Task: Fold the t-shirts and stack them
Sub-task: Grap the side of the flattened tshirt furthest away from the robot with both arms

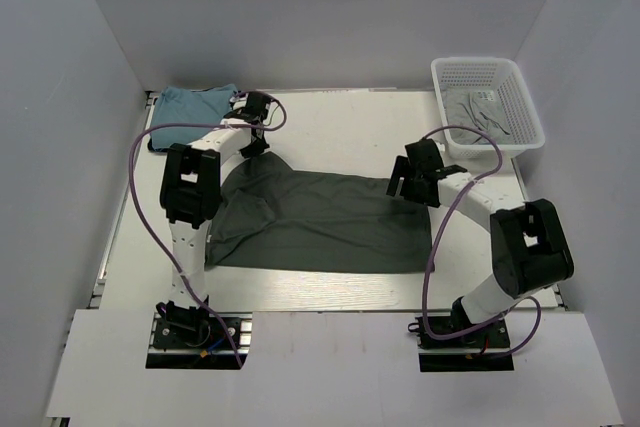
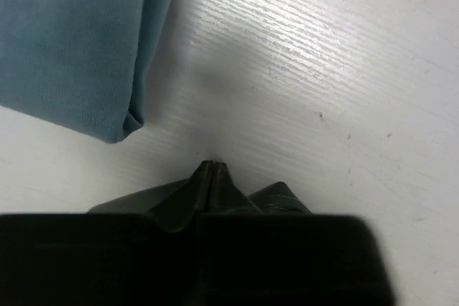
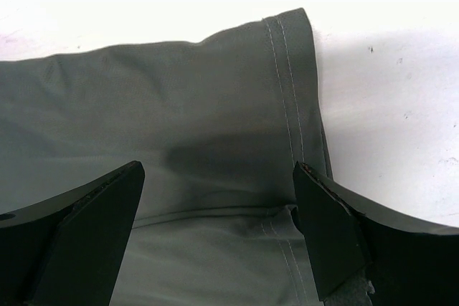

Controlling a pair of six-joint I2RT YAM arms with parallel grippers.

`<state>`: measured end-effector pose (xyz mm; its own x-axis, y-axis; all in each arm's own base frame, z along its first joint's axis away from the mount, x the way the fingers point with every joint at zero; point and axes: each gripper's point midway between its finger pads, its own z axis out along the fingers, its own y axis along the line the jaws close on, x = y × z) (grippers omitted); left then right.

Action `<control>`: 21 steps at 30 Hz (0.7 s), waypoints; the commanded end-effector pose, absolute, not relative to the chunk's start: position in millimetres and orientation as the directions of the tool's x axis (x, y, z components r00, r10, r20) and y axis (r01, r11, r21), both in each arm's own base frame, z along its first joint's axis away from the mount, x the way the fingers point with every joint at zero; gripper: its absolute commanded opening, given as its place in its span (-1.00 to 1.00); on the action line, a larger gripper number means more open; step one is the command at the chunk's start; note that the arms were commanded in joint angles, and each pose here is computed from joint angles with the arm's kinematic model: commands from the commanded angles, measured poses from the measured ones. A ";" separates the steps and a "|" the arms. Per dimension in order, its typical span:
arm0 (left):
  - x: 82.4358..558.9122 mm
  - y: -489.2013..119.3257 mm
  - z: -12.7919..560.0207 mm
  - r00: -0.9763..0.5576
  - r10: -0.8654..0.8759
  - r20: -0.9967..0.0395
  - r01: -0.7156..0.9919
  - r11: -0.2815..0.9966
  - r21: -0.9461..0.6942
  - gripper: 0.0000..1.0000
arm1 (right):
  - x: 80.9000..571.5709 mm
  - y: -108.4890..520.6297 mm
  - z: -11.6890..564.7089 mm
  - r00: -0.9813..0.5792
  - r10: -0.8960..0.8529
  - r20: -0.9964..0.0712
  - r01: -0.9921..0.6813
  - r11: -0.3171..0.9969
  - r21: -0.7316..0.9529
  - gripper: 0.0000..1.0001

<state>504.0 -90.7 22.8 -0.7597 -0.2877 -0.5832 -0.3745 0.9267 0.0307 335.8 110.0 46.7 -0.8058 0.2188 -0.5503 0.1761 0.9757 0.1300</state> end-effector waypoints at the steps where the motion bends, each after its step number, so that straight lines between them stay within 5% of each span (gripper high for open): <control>1: 504.0 -90.2 19.6 -0.772 -0.288 -0.566 -0.369 0.929 0.029 -0.94 | 358.9 107.3 62.8 -0.763 0.237 -0.601 0.196 0.971 0.134 0.81; 21: 494.9 -82.6 65.9 -0.689 -0.305 -0.657 -0.383 0.923 -0.027 -1.00 | 415.9 71.2 48.0 -0.688 0.311 -0.655 0.393 0.919 0.023 0.65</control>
